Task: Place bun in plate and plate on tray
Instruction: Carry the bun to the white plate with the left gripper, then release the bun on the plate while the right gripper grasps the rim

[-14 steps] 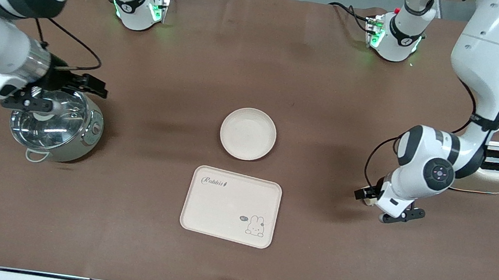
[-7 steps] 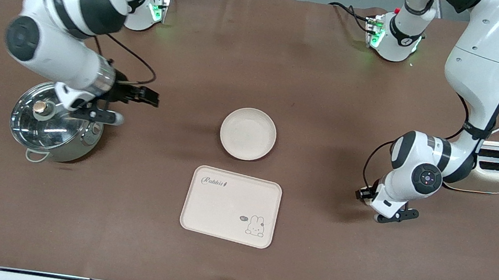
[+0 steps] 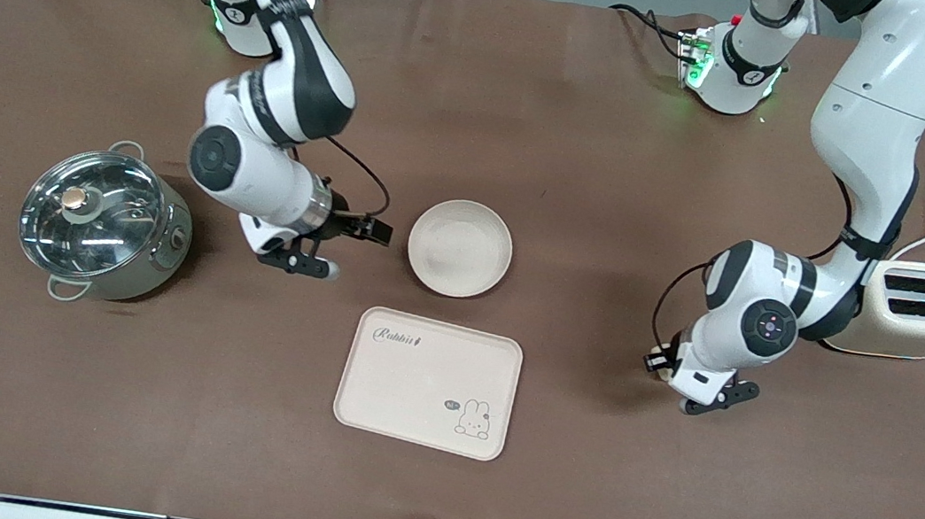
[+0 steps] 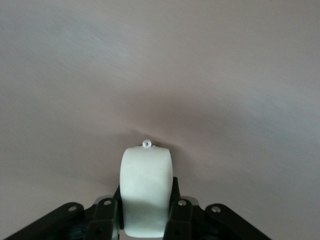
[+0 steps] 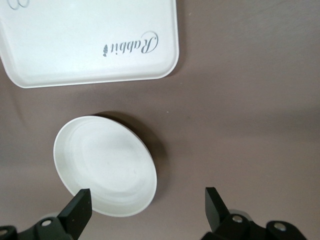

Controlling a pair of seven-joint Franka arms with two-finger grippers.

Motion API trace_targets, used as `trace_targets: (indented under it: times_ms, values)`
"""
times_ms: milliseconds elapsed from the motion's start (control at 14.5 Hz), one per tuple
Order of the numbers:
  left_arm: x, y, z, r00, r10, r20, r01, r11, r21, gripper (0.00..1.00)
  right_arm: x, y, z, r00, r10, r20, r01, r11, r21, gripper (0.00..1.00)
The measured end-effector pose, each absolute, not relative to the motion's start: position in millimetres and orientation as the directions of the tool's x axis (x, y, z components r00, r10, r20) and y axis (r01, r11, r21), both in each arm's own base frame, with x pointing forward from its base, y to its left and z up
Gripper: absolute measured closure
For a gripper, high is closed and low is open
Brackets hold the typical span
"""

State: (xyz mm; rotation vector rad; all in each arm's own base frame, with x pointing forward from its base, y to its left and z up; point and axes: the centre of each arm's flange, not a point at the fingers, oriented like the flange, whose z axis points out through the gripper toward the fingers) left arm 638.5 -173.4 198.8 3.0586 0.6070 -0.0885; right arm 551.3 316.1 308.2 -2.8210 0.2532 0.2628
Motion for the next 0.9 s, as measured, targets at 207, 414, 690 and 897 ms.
trace_targets:
  times_ms: [207, 414, 690, 897]
  values:
    - [623.2, -249.8, 236.6, 0.895, 0.434, -0.101, 0.439, -0.898, 0.035, 0.65, 539.5, 339.4, 280.2, 0.968, -0.122, -0.218, -0.178, -0.949, -0.259, 0.00]
    - [591.4, -336.4, 264.7, 0.859, 0.494, -0.135, 0.503, -0.863, 0.044, 0.65, 520.4, 369.9, 267.7, 0.972, -0.097, -0.214, -0.152, -0.955, -0.255, 0.00]
    - [532.8, -435.2, 258.4, 0.793, 0.590, -0.154, 0.598, -0.801, 0.011, 0.65, 500.7, 392.8, 236.6, 0.975, -0.092, -0.204, -0.141, -0.960, -0.241, 0.00]
    - [504.0, -481.3, 238.2, 0.752, 0.635, -0.174, 0.643, -0.766, -0.015, 0.63, 498.7, 387.6, 221.0, 0.972, -0.103, -0.210, -0.150, -0.963, -0.225, 0.00]
